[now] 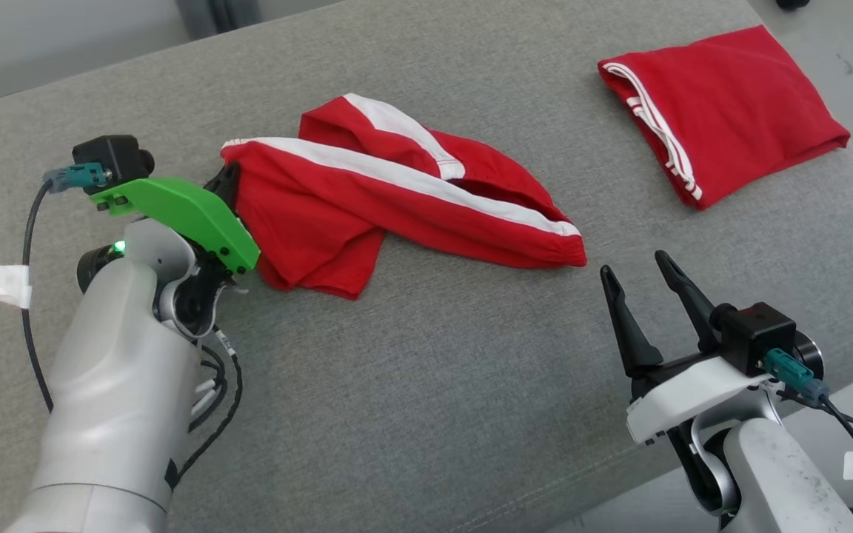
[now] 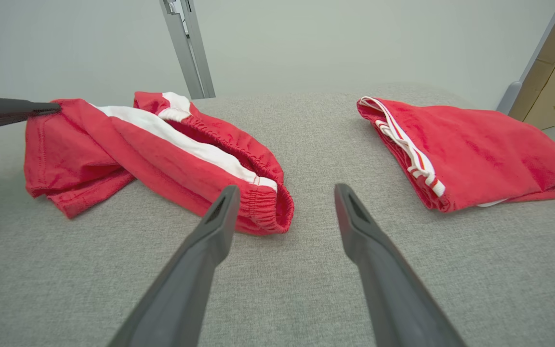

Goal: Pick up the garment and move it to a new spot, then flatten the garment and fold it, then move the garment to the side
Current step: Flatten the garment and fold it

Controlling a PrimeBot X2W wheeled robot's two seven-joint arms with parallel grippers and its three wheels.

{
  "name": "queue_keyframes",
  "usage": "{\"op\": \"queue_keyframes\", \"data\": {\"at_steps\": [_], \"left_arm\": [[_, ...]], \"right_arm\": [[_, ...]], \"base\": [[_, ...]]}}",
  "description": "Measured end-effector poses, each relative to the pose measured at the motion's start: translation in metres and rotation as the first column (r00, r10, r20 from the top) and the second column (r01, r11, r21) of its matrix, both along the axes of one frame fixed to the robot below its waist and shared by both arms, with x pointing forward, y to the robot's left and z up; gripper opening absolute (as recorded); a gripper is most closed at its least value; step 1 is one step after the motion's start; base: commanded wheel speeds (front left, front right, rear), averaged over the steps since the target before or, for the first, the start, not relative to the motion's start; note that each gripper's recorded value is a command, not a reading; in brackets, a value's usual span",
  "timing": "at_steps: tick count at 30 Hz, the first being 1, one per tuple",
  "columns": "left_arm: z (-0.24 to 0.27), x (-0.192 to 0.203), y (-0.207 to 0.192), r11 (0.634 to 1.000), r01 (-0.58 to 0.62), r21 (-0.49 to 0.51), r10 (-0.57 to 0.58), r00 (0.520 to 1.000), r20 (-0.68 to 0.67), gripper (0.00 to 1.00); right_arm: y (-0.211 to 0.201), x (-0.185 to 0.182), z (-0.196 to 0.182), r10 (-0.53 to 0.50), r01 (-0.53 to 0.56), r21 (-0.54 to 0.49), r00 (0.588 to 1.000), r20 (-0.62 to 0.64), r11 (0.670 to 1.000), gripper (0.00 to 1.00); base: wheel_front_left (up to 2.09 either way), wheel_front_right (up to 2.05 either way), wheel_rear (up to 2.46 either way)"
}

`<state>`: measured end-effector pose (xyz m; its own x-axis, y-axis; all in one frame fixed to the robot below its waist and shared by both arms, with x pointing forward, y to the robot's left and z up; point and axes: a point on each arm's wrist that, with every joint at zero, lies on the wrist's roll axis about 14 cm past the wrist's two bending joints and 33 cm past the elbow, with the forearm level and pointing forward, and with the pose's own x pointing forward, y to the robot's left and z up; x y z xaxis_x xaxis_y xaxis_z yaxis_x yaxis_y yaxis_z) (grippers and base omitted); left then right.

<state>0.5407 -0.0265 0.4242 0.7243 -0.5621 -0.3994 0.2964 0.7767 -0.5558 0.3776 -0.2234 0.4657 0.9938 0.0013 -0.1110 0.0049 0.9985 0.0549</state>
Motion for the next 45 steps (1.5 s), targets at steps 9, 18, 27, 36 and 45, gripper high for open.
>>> {"op": "queue_keyframes", "data": {"at_steps": [9, 18, 27, 36, 45], "left_arm": [[0.010, -0.066, 0.016, 0.997, 0.021, -0.074, -0.013, 0.994, 0.111, 0.00], [-0.007, -0.139, 0.070, 0.996, -0.017, 0.087, 0.002, 0.986, 0.166, 0.00], [0.004, -0.160, 0.113, 0.975, -0.182, 0.125, 0.145, 0.954, 0.262, 1.00], [0.053, -0.164, 0.168, 0.914, -0.401, 0.059, 0.327, 0.815, 0.478, 1.00], [0.090, -0.182, 0.214, 0.851, -0.524, 0.035, 0.404, 0.696, 0.594, 1.00]], "right_arm": [[0.022, 0.009, -0.001, 0.076, -0.076, 0.010, 0.997, -0.004, 0.997, 1.00], [0.052, 0.017, 0.009, 0.165, -0.166, 0.024, 0.986, 0.020, 0.986, 1.00], [0.064, 0.018, 0.024, 0.200, -0.202, 0.025, 0.978, 0.059, 0.979, 1.00], [0.055, 0.006, 0.037, 0.166, -0.169, 0.025, 0.982, 0.093, 0.985, 1.00], [0.050, -0.007, 0.044, 0.151, -0.154, 0.021, 0.983, 0.102, 0.988, 1.00]], "base": [[0.00, 0.00, 0.00], [0.00, 0.00, 0.00], [0.00, 0.00, 0.00], [0.00, 0.00, 0.00], [0.00, 0.00, 0.00]]}}
